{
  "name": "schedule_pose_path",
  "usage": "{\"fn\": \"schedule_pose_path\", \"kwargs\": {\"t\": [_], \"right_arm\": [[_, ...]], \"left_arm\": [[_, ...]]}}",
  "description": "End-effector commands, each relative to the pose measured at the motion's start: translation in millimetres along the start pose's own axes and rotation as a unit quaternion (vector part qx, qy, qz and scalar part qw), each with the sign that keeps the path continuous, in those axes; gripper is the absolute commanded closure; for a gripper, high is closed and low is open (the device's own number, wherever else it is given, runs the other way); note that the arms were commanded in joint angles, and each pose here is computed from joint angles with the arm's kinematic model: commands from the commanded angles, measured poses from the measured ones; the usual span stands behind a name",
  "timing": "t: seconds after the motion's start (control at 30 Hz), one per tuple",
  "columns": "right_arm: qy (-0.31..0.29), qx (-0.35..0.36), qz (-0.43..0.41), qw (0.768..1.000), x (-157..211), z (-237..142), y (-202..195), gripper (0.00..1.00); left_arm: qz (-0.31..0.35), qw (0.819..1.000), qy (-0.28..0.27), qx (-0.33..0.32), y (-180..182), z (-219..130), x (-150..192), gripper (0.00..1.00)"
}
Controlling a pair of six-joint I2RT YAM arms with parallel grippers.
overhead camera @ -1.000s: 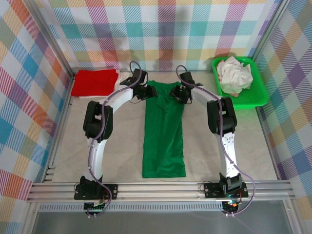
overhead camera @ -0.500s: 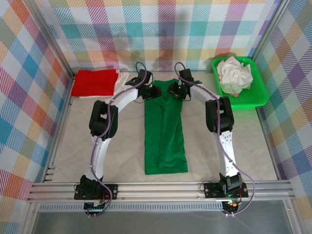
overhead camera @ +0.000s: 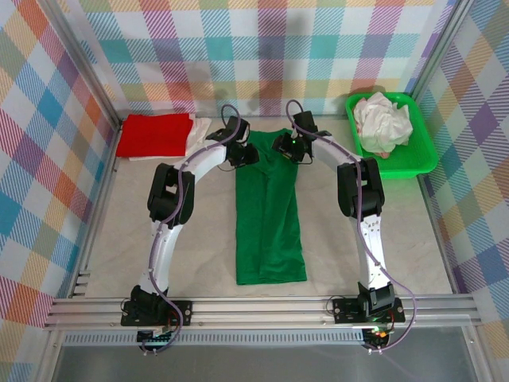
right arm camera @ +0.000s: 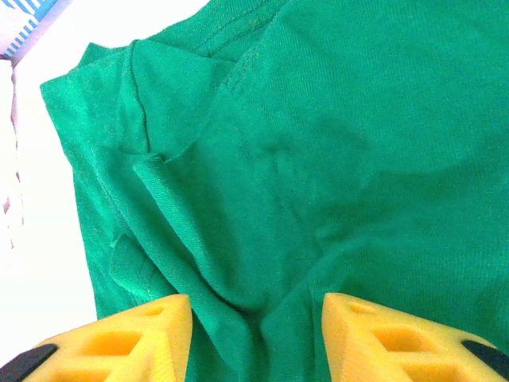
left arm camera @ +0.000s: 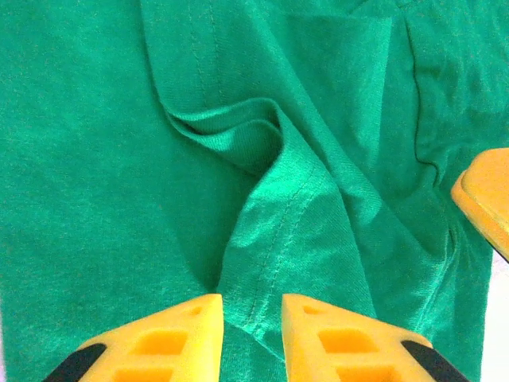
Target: Fold and stack the t-shirts
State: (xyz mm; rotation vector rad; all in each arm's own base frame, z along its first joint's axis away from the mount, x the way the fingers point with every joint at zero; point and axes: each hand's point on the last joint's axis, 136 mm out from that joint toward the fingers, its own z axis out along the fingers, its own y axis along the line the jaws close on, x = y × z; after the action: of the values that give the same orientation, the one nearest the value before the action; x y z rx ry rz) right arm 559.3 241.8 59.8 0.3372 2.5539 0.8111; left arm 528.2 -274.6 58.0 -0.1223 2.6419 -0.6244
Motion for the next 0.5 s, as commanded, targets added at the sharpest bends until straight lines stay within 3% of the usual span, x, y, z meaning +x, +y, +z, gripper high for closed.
{"fn": "schedule_pose_path", "kwargs": {"t": [0.0, 0.17, 0.27, 0.47], "right_arm": [[-0.004, -0.008, 0.001, 1.0, -8.1, -7.3, 4.6, 0.53], [0.0, -0.007, 0.006, 1.0, -8.4, -6.6, 2.2, 0.53], [-0.001, -0.004, 0.008, 1.0, -9.2, -5.9, 0.0, 0.53], [0.002, 0.0, 0.017, 1.0, -10.0, -2.5, -5.6, 0.53]], "left_arm": [[0.01, 1.0, 0.004, 0.025, -18.6, 7.8, 3.6, 0.74], [0.011, 0.999, 0.016, 0.028, -21.1, 11.5, 12.4, 0.75], [0.008, 0.999, 0.014, 0.031, -22.0, 7.8, 13.8, 0.88], [0.007, 1.0, -0.012, 0.018, -24.0, -19.4, 4.5, 1.0]]}}
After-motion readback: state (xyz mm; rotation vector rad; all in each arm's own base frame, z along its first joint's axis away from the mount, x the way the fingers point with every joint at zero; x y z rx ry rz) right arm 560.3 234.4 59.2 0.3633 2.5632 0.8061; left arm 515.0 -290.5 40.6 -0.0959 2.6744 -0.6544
